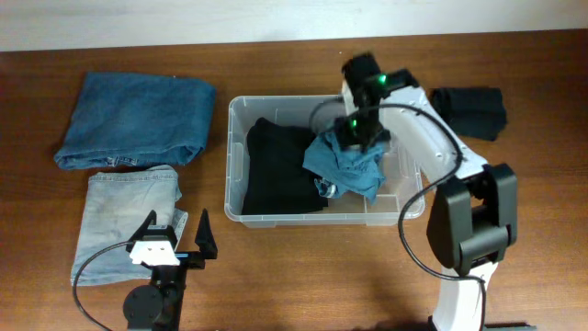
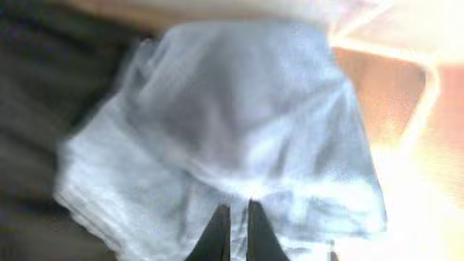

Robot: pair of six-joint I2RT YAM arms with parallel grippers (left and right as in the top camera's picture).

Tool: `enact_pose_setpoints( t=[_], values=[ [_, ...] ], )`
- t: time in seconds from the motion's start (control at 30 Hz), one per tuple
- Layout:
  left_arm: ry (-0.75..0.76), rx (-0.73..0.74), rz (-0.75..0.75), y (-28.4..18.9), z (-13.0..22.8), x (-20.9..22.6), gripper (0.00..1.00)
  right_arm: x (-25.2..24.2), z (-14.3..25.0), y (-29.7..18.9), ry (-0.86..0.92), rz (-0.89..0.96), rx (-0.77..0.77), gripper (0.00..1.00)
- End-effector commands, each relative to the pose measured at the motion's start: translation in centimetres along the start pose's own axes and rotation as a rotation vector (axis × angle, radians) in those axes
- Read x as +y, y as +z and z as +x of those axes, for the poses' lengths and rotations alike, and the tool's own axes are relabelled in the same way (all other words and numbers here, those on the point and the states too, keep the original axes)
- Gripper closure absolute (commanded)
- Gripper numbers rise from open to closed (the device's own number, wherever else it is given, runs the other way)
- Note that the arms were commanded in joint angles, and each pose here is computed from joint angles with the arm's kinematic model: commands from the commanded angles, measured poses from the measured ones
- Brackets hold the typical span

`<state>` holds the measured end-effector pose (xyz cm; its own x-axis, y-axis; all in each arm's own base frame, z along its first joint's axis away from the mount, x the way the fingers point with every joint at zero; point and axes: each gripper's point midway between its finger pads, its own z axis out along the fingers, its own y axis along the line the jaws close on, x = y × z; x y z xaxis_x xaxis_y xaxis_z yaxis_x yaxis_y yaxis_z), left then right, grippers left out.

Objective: Pack container
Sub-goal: 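Lower the denim beside the black shirt and release it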

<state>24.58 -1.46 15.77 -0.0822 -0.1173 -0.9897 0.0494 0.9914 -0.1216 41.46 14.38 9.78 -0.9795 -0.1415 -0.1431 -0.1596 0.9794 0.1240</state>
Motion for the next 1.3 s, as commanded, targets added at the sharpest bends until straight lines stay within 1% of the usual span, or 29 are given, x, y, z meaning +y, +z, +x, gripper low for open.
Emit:
enact_pose_setpoints(
  t=[0.0, 0.07, 0.17, 0.43, 0.53, 0.8, 1.0, 1.17, 1.27],
  values=[
    [0.015, 0.005, -0.004, 0.0, 0.2, 0.1, 0.01, 2.4, -1.2, -4.3, -0.003, -0.082, -0.054, 0.96],
    [0.015, 0.005, -0.004, 0.0, 0.2, 0.1, 0.01, 2.6, -0.3, -4.3, 0.002, -0.077, -0.019, 0.95],
    [0.015, 0.005, -0.004, 0.0, 0.2, 0.1, 0.0, 2.8, 1.0, -2.9, -0.005, -0.071, 0.035, 0.95],
    [0.015, 0.005, -0.004, 0.0, 0.2, 0.1, 0.0, 4.5, 4.6, 3.8, -0.019, -0.104, 0.126, 0.96],
    [0.015, 0.005, -0.004, 0.0, 0.2, 0.1, 0.01, 4.5, 5.2, 5.0, -0.023, -0.104, 0.131, 0.96],
    [0.015, 0.005, -0.004, 0.0, 0.2, 0.1, 0.01, 4.3, 5.8, 5.6, 0.004, -0.098, 0.147, 0.96],
    [0.015, 0.005, -0.004, 0.0, 0.2, 0.1, 0.01, 3.3, 6.6, 7.8, 0.019, -0.063, 0.137, 0.96],
    [0.015, 0.005, -0.004, 0.0, 0.2, 0.1, 0.01, 3.7, 4.8, 6.6, 0.01, -0.075, 0.078, 0.96],
    [0.015, 0.005, -0.004, 0.0, 0.2, 0.1, 0.01, 4.4, 1.9, 3.7, -0.003, -0.079, 0.0, 0.96]
  ],
)
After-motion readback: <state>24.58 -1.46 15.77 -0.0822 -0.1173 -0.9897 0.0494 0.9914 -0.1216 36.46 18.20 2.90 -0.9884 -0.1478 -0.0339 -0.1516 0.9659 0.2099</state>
